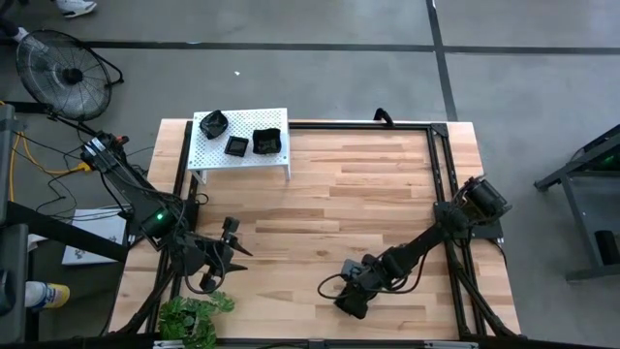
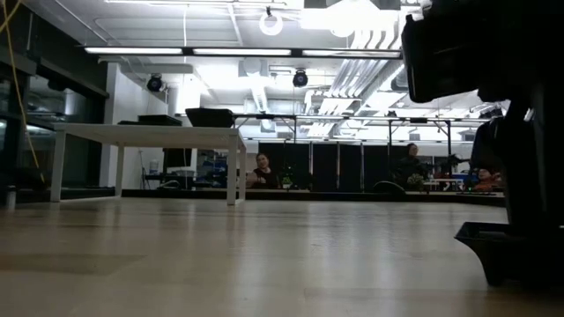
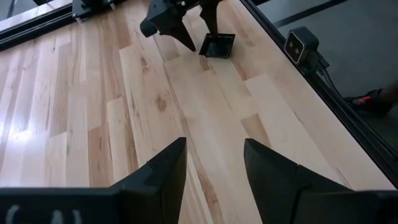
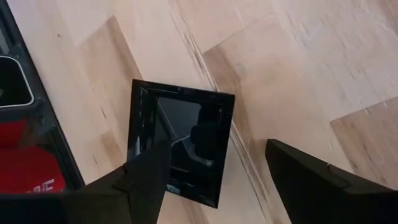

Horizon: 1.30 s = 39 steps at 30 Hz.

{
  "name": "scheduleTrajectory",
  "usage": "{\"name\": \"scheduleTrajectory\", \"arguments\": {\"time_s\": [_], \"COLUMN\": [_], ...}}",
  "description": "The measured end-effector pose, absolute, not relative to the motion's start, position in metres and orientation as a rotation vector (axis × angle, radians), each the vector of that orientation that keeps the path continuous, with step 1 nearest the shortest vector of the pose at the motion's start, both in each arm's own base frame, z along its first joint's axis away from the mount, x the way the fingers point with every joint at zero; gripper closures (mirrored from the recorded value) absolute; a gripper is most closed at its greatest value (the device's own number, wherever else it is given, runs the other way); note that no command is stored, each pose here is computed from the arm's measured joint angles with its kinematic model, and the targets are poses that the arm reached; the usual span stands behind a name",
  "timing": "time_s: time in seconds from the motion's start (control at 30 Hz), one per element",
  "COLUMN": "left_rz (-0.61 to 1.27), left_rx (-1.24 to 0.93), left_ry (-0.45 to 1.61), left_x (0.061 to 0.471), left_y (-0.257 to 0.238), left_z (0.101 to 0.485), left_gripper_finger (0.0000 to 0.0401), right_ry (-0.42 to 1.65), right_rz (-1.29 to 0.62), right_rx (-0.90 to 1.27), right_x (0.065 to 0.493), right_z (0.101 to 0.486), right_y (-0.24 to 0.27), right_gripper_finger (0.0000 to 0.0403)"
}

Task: Pick & Place Mini shaped plates
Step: Stack the black square plate on top of the black square plate on the shelf

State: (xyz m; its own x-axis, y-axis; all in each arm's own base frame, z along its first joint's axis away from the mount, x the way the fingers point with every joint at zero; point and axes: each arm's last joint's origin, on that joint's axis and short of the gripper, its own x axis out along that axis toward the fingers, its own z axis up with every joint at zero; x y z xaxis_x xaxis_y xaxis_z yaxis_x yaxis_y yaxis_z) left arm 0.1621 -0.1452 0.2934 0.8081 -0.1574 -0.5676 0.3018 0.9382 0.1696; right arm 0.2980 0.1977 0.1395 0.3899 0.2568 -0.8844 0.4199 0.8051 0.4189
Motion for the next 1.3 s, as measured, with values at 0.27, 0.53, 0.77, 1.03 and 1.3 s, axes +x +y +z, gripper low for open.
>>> {"name": "scheduleTrajectory", "arguments": {"time_s": [0.27, 0.53, 0.77, 1.03, 1.3], "left_rz": [-0.250, -0.249, -0.248, -0.247, -0.240], "left_rx": [0.264, 0.271, 0.275, 0.272, 0.244], "left_ry": [0.589, 0.600, 0.605, 0.606, 0.607], "left_x": [0.1617, 0.1611, 0.1608, 0.1608, 0.1609], "left_y": [-0.1450, -0.1444, -0.1441, -0.1441, -0.1442], "left_z": [0.2928, 0.2918, 0.2915, 0.2915, 0.2916], "left_gripper_finger": [0.0245, 0.0245, 0.0245, 0.0245, 0.0245], "right_ry": [1.199, 1.206, 1.193, 1.188, 1.189], "right_rz": [-0.122, -0.105, -0.106, -0.084, -0.085], "right_rx": [0.661, 0.642, 0.627, 0.600, 0.619], "right_x": [0.2954, 0.2947, 0.2951, 0.2955, 0.2959], "right_z": [0.1391, 0.1388, 0.1390, 0.1392, 0.1395], "right_y": [0.1997, 0.2001, 0.1998, 0.2001, 0.2003], "right_gripper_finger": [0.0187, 0.0285, 0.0341, 0.0398, 0.0400]}}
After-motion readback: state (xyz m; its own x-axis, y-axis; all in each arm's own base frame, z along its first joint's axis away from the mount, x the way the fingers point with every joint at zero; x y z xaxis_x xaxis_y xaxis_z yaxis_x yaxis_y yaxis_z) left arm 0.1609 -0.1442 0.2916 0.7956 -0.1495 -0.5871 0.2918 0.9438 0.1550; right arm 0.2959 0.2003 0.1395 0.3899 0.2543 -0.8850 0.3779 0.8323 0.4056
